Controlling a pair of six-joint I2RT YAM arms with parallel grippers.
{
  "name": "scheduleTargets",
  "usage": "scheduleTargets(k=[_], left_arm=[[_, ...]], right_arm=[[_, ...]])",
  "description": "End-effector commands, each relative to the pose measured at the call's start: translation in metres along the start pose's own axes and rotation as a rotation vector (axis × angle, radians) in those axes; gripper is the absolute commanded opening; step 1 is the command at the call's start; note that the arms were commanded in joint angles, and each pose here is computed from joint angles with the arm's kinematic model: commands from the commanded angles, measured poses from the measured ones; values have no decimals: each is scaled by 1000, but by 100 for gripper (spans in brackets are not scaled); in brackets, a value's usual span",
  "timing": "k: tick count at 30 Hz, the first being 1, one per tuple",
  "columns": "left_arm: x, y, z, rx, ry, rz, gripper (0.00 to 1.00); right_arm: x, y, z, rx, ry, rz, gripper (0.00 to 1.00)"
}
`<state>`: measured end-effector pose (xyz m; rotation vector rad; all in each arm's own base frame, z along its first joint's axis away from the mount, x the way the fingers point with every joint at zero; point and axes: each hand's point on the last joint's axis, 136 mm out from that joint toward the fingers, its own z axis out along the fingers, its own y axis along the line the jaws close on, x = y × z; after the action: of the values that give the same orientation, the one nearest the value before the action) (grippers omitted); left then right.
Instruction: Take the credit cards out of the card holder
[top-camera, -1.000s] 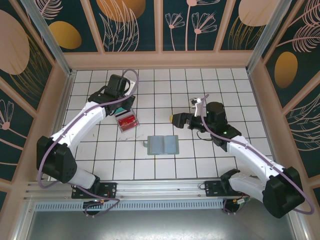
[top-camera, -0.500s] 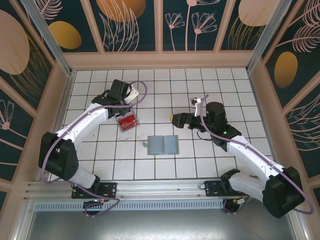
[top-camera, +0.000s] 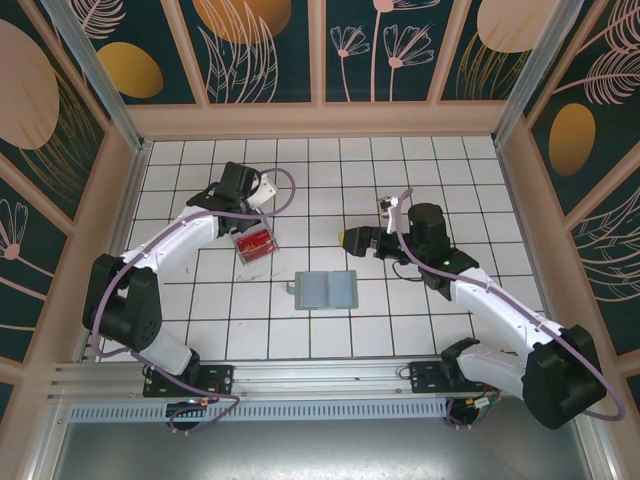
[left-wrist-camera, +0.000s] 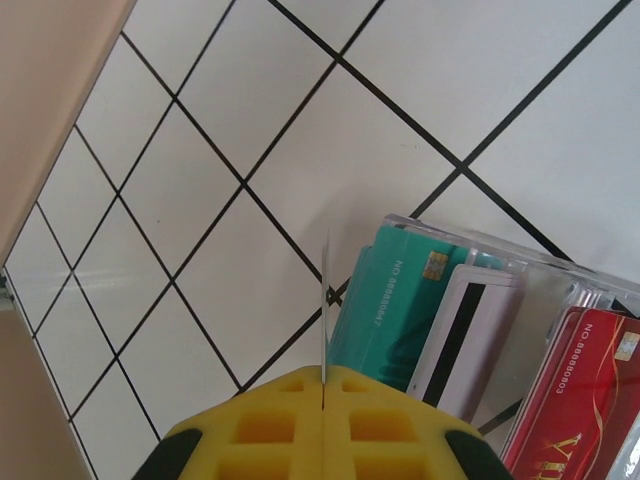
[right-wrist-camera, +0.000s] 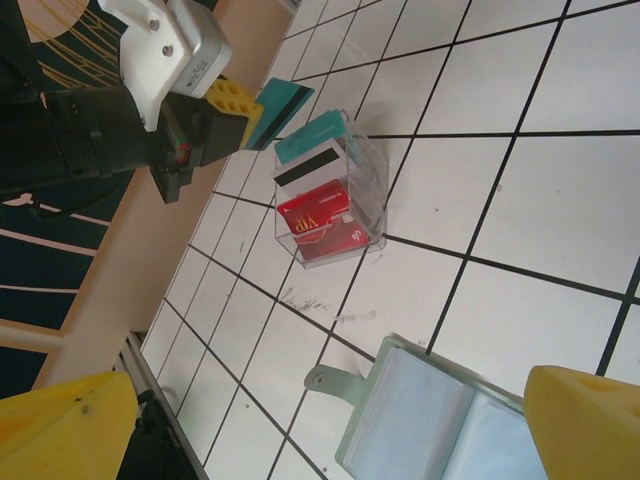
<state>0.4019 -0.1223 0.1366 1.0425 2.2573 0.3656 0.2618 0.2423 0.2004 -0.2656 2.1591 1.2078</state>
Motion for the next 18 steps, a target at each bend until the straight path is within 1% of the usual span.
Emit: scheduleTargets(k=[1,8,11,15,18], left_arm=[[5,-7,6,24,-4,67,0],[7,0,-9,-21,-33,133,0],[3,0,-18,-34,-84,157,0],[11,1,-17,-66,-71,218,0],[8,-1,-17,-59,-98,203,0]], right_arm=[[-12,4,-2,-1,-23,-31,99],[-11,2,-1,-3,-26,-25,99],[-10,2,0,-8,-21,-22,99],[-9,2,2,-17,-15,-16,99],[-9,2,4,-24,-9,-11,99]])
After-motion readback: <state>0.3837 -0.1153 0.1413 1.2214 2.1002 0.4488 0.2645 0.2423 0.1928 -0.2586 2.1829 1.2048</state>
